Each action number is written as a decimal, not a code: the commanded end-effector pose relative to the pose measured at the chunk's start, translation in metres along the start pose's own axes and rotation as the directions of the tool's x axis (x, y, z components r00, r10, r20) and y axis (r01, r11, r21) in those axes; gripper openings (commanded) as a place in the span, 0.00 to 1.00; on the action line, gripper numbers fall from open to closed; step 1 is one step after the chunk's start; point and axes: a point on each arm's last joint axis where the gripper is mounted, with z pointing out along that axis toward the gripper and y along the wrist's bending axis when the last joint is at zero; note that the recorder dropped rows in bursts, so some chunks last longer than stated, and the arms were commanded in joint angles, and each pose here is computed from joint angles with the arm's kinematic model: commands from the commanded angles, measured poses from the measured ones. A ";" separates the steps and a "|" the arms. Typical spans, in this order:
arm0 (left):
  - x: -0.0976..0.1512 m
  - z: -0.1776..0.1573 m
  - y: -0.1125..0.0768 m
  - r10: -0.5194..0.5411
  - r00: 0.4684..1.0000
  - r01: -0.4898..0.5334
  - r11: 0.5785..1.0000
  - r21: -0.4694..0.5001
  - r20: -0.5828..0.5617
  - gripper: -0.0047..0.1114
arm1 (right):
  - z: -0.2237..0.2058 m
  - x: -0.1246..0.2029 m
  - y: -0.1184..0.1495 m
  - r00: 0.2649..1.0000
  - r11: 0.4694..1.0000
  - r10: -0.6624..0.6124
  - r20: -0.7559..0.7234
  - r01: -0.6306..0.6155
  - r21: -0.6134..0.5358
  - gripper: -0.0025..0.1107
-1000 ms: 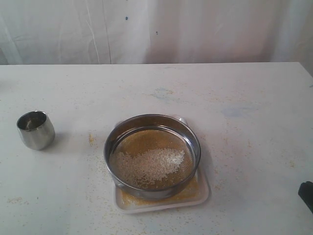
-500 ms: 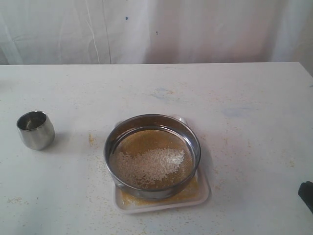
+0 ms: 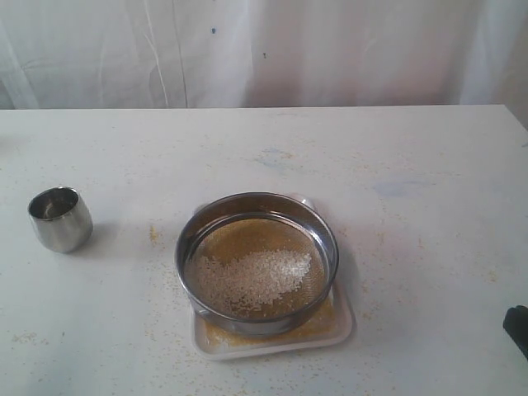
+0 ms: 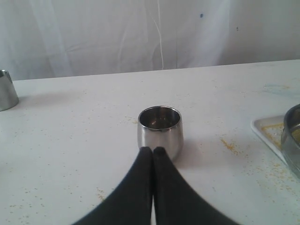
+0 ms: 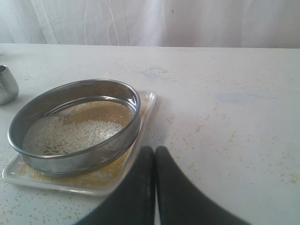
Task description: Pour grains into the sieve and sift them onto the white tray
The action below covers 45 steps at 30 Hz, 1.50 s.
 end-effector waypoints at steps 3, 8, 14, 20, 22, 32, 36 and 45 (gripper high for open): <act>0.001 0.000 -0.001 0.002 1.000 -0.002 1.000 0.011 0.005 0.04 | 0.000 0.000 0.000 1.000 1.000 0.000 0.017 0.000 0.005 0.02; 0.001 -0.001 -0.009 0.017 1.000 -0.018 0.987 0.161 0.007 0.04 | 0.000 0.000 0.000 1.000 1.000 0.000 0.014 0.000 0.005 0.02; 0.001 -0.002 -0.015 0.027 1.000 -0.029 0.964 0.266 0.010 0.04 | 0.000 0.000 0.000 1.000 1.000 0.000 0.014 0.000 0.005 0.02; 0.001 -0.002 -0.015 0.027 1.000 -0.028 0.965 0.263 0.010 0.04 | 0.000 0.000 0.000 1.000 1.000 0.000 0.017 0.000 0.005 0.02; 0.001 -0.002 -0.015 0.027 1.000 -0.028 0.965 0.263 0.010 0.04 | 0.000 0.000 0.000 1.000 1.000 0.000 0.017 0.000 0.005 0.02; 0.001 -0.002 -0.015 0.027 1.000 -0.028 0.965 0.263 0.010 0.04 | 0.000 0.000 0.000 1.000 1.000 0.000 0.014 0.000 0.005 0.02; 0.001 -0.002 -0.015 0.027 1.000 -0.028 0.965 0.263 0.010 0.04 | 0.000 0.000 0.000 1.000 1.000 0.000 0.014 0.000 0.005 0.02; 0.001 -0.002 -0.015 0.027 1.000 -0.028 0.965 0.263 0.010 0.04 | 0.000 0.000 0.000 1.000 1.000 0.000 0.016 0.000 0.005 0.02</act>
